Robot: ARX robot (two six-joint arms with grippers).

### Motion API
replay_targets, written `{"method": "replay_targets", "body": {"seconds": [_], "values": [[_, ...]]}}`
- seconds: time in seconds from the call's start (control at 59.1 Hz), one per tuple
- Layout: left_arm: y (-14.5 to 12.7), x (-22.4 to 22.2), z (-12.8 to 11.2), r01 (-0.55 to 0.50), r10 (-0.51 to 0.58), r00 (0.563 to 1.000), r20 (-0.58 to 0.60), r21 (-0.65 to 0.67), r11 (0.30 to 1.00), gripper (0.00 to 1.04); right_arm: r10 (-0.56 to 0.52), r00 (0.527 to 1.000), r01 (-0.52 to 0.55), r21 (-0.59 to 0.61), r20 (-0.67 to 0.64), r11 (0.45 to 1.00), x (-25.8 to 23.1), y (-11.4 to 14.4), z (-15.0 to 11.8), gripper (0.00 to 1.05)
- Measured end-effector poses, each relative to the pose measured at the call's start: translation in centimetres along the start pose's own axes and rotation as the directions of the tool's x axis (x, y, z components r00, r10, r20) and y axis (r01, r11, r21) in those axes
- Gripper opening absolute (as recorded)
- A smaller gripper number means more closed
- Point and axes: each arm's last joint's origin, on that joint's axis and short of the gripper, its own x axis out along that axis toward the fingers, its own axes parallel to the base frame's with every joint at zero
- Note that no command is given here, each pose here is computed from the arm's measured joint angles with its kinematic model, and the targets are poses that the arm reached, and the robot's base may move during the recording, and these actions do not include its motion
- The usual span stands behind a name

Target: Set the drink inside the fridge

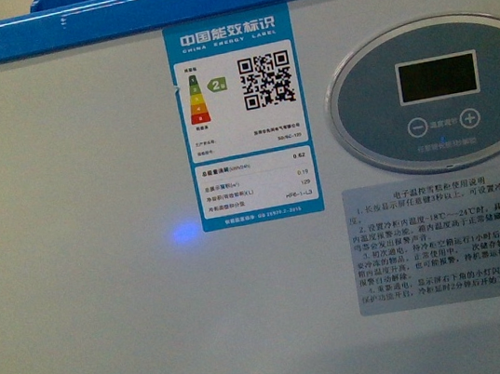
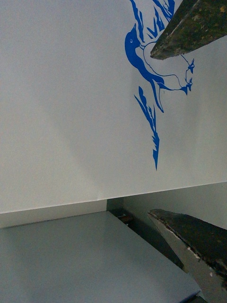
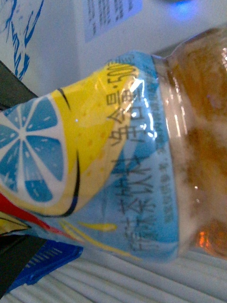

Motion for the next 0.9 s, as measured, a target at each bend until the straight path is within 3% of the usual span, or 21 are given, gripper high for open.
{"method": "replay_targets", "body": {"seconds": [0.305, 0.898], "values": [[0.0, 0.0, 0.0, 0.000, 0.000, 1.000, 0.000, 0.000, 1.000, 0.97, -0.165, 0.986, 0.164, 0.018, 0.032, 0.986, 0.6, -1.9, -0.8, 0.40], [0.0, 0.0, 0.0, 0.000, 0.000, 1.000, 0.000, 0.000, 1.000, 0.97, -0.085, 0.995, 0.084, 0.025, 0.057, 0.996, 0.5, -1.3, -1.7, 0.40]]}}
